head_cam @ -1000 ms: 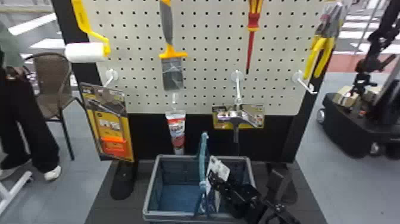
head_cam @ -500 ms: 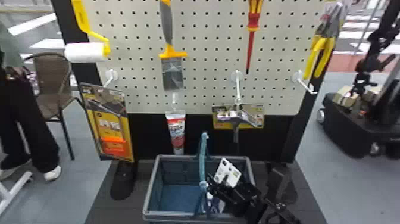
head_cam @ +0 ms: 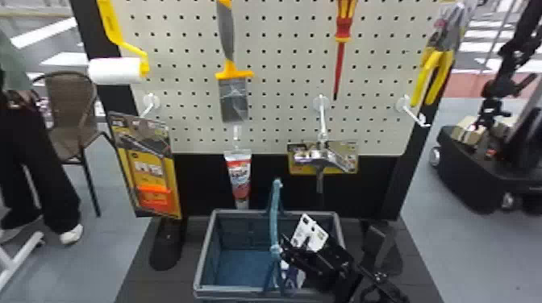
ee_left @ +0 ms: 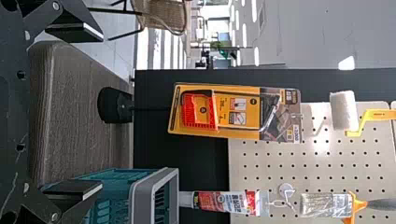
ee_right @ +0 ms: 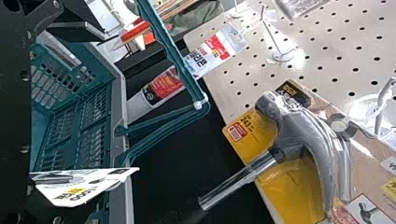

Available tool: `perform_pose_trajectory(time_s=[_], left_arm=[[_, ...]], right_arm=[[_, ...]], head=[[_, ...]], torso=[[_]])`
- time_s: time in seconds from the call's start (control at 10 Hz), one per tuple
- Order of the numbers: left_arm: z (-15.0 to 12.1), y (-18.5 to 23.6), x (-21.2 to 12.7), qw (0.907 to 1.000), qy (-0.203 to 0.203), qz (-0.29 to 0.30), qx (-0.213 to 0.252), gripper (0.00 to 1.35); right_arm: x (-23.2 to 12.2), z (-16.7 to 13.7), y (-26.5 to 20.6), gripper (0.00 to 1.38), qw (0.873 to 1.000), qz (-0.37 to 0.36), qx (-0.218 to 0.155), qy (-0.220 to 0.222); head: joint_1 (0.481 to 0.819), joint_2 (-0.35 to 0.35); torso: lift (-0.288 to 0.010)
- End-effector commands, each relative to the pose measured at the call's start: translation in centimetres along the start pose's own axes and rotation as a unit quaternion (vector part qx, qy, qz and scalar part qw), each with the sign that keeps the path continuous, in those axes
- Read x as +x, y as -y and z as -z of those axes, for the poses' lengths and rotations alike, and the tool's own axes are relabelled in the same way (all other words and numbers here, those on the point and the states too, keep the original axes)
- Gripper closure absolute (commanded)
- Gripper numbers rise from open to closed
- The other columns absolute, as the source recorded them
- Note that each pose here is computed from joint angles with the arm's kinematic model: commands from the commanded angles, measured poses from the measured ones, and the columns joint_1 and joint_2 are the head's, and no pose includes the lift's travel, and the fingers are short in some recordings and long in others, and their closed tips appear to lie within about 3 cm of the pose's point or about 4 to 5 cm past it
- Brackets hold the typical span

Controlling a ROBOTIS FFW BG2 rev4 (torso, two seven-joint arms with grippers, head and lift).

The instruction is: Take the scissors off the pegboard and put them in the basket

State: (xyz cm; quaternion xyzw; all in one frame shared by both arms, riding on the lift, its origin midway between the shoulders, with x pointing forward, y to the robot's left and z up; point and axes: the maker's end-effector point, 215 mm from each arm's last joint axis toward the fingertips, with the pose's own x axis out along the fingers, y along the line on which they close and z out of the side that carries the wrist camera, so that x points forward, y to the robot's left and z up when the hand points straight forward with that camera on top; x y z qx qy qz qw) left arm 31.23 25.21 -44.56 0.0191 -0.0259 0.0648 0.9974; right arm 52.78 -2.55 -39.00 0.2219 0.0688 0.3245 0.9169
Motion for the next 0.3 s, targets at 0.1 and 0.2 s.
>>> perform_pose_trajectory(time_s=[0.1,0.2], left_arm=[[0.0,0.08,0.0,1.0,0.0,0.001,0.0,0.19],[-0.05,0.08,0.0,1.0,0.001,0.001,-0.001,0.19]], right_arm=[[0.0,0.01,0.01,0.16,1.0,0.0,0.001,0.0],[0.0,0.01,0.01,0.16,1.0,0.0,0.001,0.0]], head=[[0.549,0.0],[0.549,0.0]], torso=[[-0.1],[-0.1]])
